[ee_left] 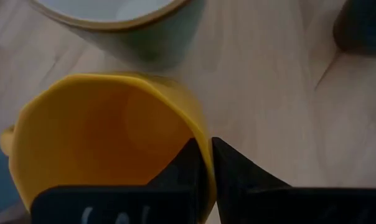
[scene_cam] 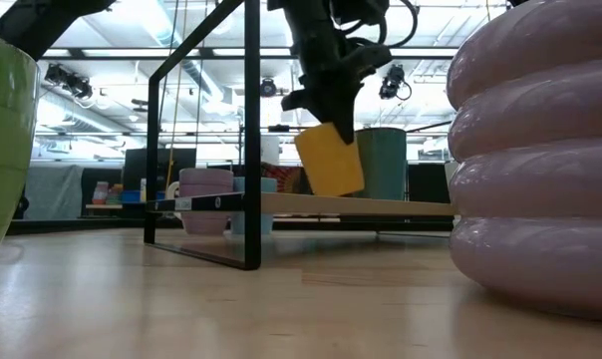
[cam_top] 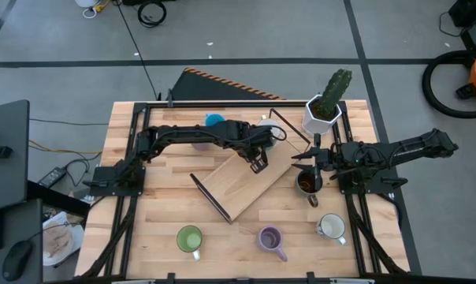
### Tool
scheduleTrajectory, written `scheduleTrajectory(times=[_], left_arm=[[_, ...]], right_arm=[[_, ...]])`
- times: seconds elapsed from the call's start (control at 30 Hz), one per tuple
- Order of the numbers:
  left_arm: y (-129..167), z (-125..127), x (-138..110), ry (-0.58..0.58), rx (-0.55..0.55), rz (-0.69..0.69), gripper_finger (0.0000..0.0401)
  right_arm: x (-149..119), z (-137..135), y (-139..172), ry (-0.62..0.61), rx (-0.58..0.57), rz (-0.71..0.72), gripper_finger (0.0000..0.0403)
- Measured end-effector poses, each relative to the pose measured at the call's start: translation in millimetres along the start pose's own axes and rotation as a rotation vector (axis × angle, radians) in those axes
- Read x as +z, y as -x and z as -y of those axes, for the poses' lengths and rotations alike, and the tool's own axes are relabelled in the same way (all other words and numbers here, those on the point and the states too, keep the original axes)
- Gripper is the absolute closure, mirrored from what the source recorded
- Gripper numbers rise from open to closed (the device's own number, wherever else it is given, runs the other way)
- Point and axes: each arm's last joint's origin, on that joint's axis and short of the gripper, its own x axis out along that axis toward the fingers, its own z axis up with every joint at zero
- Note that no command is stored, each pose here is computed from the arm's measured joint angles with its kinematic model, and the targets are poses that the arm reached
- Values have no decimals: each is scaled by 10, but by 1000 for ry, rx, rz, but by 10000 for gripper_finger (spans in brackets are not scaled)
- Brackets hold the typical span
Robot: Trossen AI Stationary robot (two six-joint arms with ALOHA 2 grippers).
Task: Place coffee mugs
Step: Put the yellow mug on the shelf
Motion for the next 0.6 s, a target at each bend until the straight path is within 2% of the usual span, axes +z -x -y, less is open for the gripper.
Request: scheduleTrajectory(times=[0.6], left_arm=[[-162, 68, -15, -112, 23, -1, 371]], right_arm=[[-4, -5, -13, 3, 5, -5, 289]])
